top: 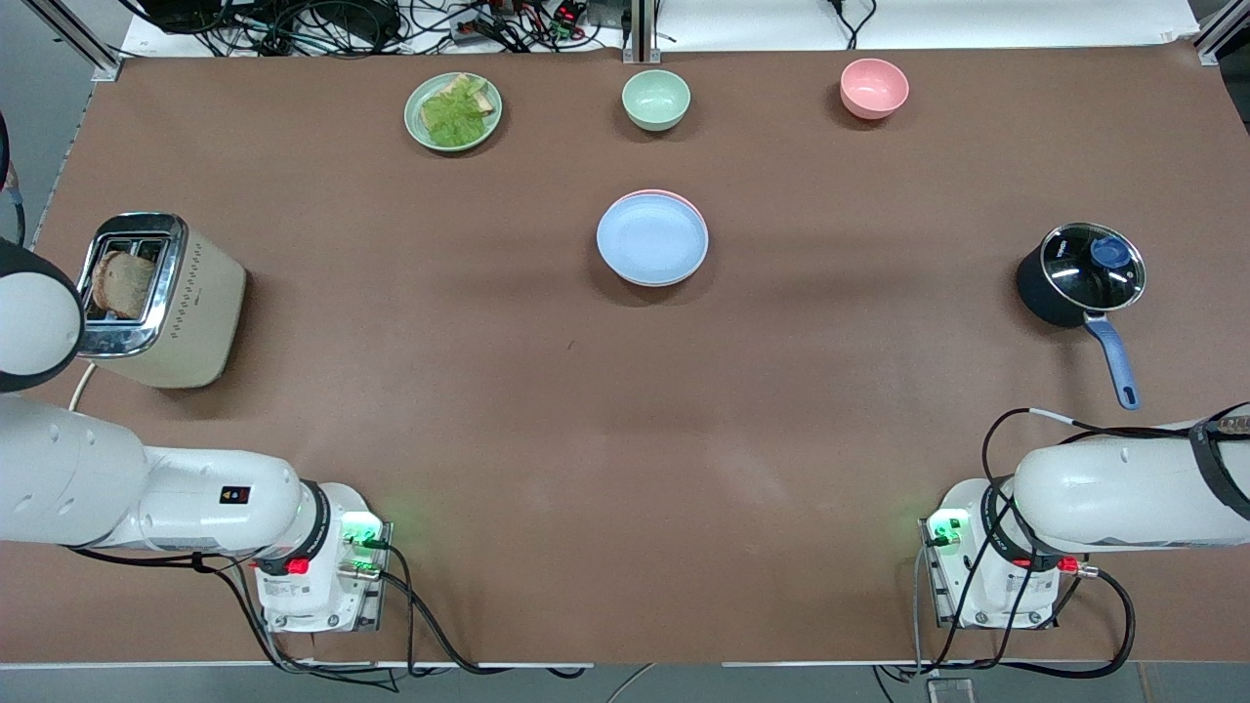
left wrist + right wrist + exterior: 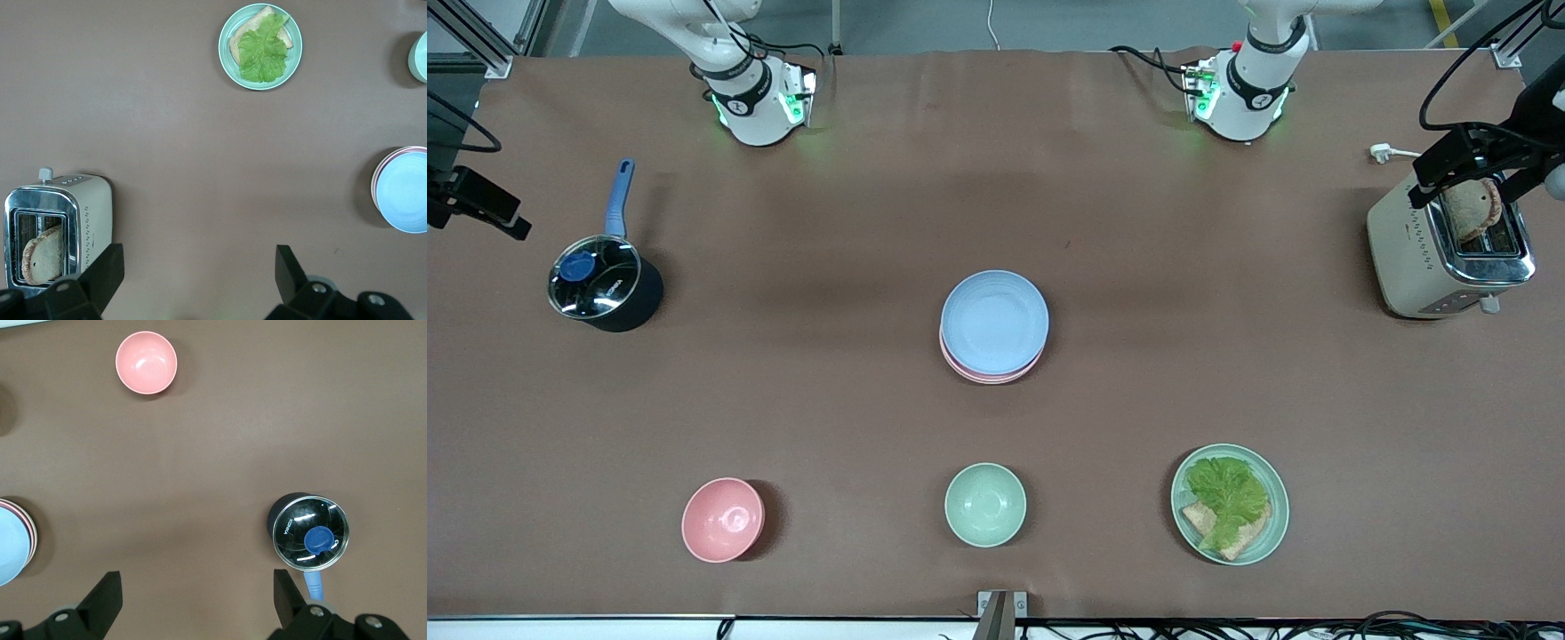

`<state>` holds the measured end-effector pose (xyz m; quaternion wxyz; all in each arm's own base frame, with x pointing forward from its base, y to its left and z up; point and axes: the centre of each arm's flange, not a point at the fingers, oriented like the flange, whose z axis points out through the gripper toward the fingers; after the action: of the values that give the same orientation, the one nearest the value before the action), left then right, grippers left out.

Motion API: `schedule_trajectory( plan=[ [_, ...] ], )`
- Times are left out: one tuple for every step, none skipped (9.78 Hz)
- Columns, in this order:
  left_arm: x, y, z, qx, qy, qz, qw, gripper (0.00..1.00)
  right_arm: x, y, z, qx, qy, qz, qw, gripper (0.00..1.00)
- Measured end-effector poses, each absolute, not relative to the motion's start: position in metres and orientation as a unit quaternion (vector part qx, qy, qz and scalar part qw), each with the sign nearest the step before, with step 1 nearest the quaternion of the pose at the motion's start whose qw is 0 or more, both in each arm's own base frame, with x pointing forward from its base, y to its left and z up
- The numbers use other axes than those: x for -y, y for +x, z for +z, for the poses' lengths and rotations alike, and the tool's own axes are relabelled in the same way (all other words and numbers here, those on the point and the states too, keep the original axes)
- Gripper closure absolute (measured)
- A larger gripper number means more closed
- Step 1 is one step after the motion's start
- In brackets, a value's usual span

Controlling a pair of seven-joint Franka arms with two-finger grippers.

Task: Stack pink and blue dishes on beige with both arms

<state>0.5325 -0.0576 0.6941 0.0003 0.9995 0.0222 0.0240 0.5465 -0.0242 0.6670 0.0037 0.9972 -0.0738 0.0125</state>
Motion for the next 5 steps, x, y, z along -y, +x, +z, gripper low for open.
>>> schedule_trajectory(
  plan=[
    [0.0576, 0.5322, 0.6941, -0.021, 0.999, 0.024, 0.0, 0.0, 0.023, 0.5482, 0.664, 0.072, 0.997, 0.009, 0.004, 0.0],
    [0.0574, 0.5317, 0.6944, -0.012, 1.0, 0.024, 0.0, 0.0, 0.0219, 0.5491, 0.6624, 0.071, 0.997, 0.007, 0.004, 0.0],
    [0.0573, 0.5311, 0.6937, -0.003, 1.0, 0.022, -0.001, 0.0, 0.0213, 0.5492, 0.6623, 0.07, 0.998, 0.007, 0.004, 0.0],
    [0.0573, 0.5305, 0.692, 0.001, 1.0, 0.02, -0.001, 0.0, 0.0204, 0.5492, 0.6627, 0.067, 0.998, 0.008, 0.004, 0.0],
    [0.0574, 0.5295, 0.6912, 0.003, 1.0, 0.019, -0.001, 0.0, 0.0199, 0.5492, 0.663, 0.063, 0.998, 0.008, 0.004, 0.0]
  ],
)
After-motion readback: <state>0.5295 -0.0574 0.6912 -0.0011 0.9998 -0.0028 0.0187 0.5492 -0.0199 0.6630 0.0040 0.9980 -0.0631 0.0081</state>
